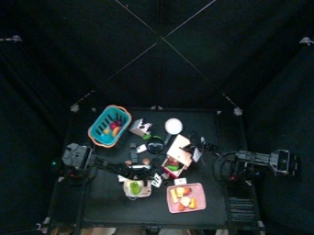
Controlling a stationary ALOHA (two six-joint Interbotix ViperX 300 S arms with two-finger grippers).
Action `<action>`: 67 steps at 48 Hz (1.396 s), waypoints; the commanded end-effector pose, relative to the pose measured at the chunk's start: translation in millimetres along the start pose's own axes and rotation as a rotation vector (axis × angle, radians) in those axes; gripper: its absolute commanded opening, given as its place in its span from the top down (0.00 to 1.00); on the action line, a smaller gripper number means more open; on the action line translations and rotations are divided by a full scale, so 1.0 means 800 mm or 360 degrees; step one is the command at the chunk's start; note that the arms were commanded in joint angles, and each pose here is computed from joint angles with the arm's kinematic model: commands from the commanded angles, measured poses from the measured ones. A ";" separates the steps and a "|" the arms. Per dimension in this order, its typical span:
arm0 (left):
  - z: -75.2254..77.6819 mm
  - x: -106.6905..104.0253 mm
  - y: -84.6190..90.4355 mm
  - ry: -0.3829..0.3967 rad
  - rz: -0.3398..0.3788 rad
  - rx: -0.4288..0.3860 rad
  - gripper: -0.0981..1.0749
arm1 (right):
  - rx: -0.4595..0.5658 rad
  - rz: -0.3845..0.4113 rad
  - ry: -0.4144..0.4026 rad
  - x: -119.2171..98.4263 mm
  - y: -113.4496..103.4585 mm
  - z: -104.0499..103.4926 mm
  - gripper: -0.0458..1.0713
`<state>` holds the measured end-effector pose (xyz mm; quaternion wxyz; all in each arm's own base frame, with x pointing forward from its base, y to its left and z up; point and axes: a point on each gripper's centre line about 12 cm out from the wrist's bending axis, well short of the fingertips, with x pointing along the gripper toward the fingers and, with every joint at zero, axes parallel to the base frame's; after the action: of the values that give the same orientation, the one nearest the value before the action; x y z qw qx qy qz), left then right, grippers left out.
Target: Grab egg block
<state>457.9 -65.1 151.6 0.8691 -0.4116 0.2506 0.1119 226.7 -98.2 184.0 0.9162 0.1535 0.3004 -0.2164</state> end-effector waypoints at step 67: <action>0.095 -0.246 0.125 -0.0739 0.0016 0.0598 0.15 | 0.0949 0.0316 0.0707 -0.030 0.150 0.061 0.66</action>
<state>280.0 58.7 224.7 0.9618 -0.2093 0.0755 0.1596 290.9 3.6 238.6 0.7469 0.5167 0.3999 -0.1236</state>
